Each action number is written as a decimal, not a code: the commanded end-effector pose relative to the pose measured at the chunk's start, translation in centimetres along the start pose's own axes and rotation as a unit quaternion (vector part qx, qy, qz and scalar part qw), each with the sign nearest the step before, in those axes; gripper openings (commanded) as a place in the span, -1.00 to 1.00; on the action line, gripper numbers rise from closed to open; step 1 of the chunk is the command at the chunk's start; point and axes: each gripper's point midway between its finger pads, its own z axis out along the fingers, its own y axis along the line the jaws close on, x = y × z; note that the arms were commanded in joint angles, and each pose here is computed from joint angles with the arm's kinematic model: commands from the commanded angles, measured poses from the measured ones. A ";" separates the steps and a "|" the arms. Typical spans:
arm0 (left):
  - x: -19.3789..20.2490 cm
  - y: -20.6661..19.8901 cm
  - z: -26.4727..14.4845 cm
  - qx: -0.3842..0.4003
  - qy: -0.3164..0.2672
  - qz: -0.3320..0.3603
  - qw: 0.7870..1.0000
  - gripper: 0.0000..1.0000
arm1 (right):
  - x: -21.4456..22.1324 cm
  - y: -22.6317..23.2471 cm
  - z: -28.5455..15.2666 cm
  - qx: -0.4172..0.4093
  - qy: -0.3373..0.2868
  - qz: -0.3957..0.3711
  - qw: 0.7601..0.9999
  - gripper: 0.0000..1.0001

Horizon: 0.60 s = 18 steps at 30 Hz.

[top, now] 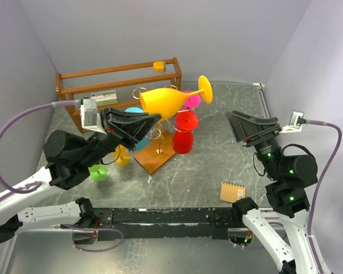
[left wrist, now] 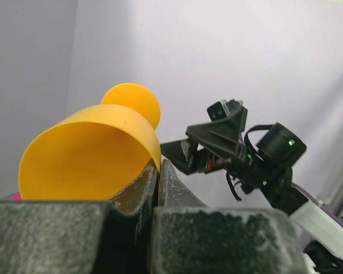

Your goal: Place the wine glass upside down on the wine glass rack

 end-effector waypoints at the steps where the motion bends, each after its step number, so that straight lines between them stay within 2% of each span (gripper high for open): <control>1: -2.6 0.6 2.3 -0.012 -0.079 0.025 0.997 -0.86 | 0.3 2.3 0.6 -0.079 0.001 -0.008 0.997 0.60; 5: -2.1 0.4 3.8 0.006 -0.097 0.045 0.994 -0.86 | 0.3 3.9 1.6 -0.129 0.001 0.019 0.991 0.61; 9: -1.5 0.0 4.6 0.025 -0.107 0.055 0.992 -0.86 | 0.0 4.6 2.6 -0.168 -0.017 0.093 0.981 0.60; 14: -0.9 -0.2 5.4 0.034 -0.102 0.056 0.993 -0.86 | -0.9 3.4 4.2 -0.158 -0.050 0.162 0.973 0.52; 18: -0.9 -0.4 5.6 0.041 -0.105 0.057 0.992 -0.86 | -1.6 3.5 5.3 -0.156 -0.058 0.187 0.968 0.36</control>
